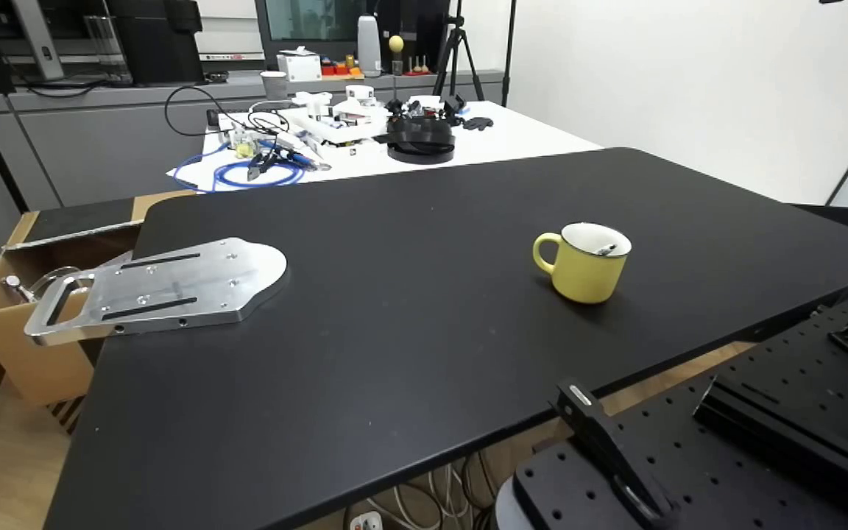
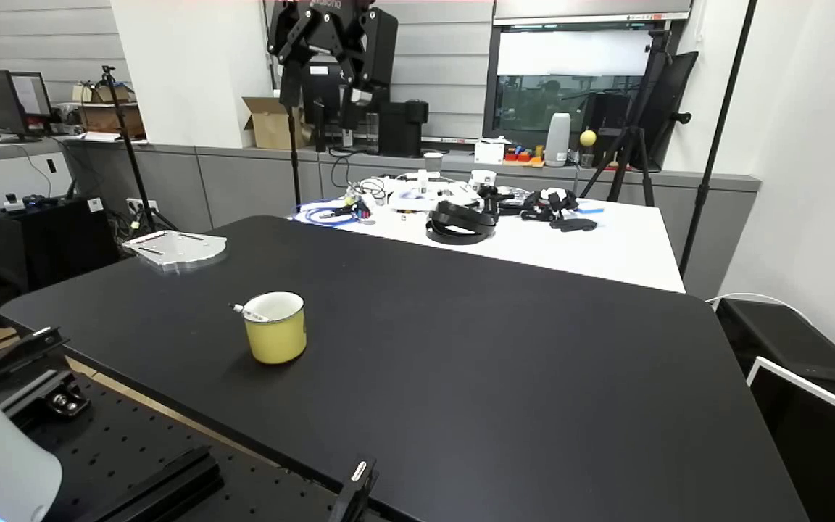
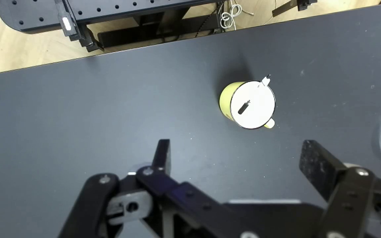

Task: Remove the pen from the mug and put it on the table

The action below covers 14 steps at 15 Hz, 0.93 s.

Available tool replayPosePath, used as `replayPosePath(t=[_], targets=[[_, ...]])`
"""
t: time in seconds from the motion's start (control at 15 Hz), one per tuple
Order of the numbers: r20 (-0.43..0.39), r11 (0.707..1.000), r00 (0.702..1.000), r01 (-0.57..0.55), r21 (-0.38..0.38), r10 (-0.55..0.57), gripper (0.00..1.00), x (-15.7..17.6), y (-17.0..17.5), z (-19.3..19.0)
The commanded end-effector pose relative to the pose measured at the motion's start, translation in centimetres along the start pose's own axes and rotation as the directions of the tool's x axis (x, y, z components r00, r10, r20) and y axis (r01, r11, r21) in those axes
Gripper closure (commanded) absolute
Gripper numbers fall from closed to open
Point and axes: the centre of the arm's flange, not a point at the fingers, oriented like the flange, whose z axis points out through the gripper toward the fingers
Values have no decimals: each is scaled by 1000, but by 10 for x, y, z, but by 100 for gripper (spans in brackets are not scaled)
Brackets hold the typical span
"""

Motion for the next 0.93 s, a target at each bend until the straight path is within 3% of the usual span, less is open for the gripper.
replayPosePath(t=[0.0,0.87], targets=[[0,1000,1000,0,0,0,0,0,0,0],[-5,1000,1000,-9,-3,9,0,10,-5,1]])
